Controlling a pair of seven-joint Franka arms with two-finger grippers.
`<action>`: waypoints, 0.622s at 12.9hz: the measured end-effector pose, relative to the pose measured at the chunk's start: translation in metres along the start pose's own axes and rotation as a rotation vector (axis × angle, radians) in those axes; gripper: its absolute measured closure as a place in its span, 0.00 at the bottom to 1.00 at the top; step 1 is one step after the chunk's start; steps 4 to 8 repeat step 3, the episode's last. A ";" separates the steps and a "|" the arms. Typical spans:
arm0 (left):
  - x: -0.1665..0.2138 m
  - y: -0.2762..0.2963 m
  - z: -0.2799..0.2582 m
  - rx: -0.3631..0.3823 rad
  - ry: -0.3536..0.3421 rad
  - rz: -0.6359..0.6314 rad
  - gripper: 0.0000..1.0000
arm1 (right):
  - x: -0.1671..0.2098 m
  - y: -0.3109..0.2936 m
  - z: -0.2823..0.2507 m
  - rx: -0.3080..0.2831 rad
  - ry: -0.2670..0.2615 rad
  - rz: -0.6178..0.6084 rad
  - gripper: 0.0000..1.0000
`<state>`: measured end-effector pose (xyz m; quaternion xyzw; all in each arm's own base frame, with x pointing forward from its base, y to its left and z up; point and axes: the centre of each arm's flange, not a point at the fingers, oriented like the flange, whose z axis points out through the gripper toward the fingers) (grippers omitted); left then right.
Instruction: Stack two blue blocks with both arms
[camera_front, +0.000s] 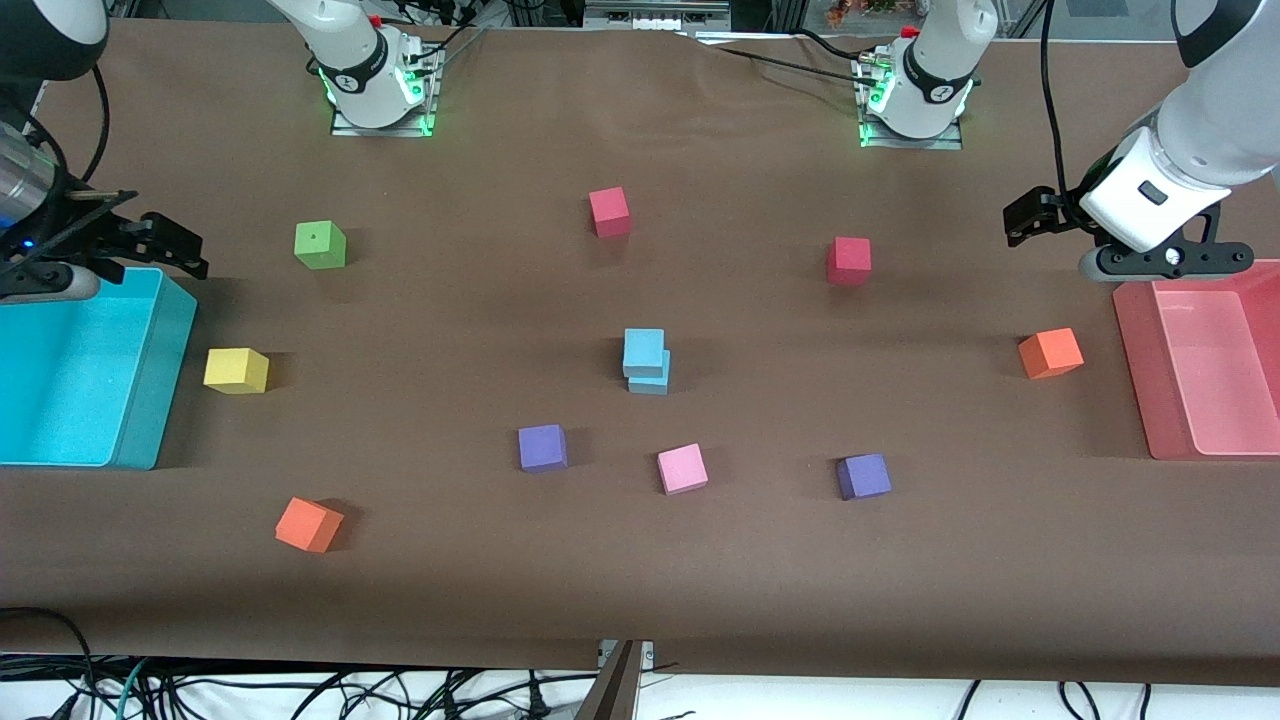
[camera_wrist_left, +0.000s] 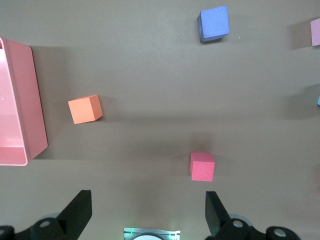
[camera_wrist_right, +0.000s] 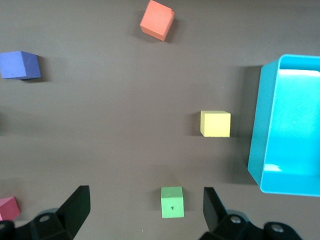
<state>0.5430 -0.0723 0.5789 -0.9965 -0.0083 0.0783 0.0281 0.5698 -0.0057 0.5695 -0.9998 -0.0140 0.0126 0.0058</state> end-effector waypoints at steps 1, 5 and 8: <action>0.000 0.000 0.000 0.000 0.000 0.000 0.00 | -0.001 0.006 0.000 0.000 -0.002 0.012 0.00; 0.000 0.000 0.000 0.000 -0.001 0.000 0.00 | -0.001 0.010 -0.001 0.000 -0.001 0.021 0.00; 0.000 0.000 0.000 0.000 -0.001 0.000 0.00 | -0.001 0.010 -0.001 0.000 -0.001 0.021 0.00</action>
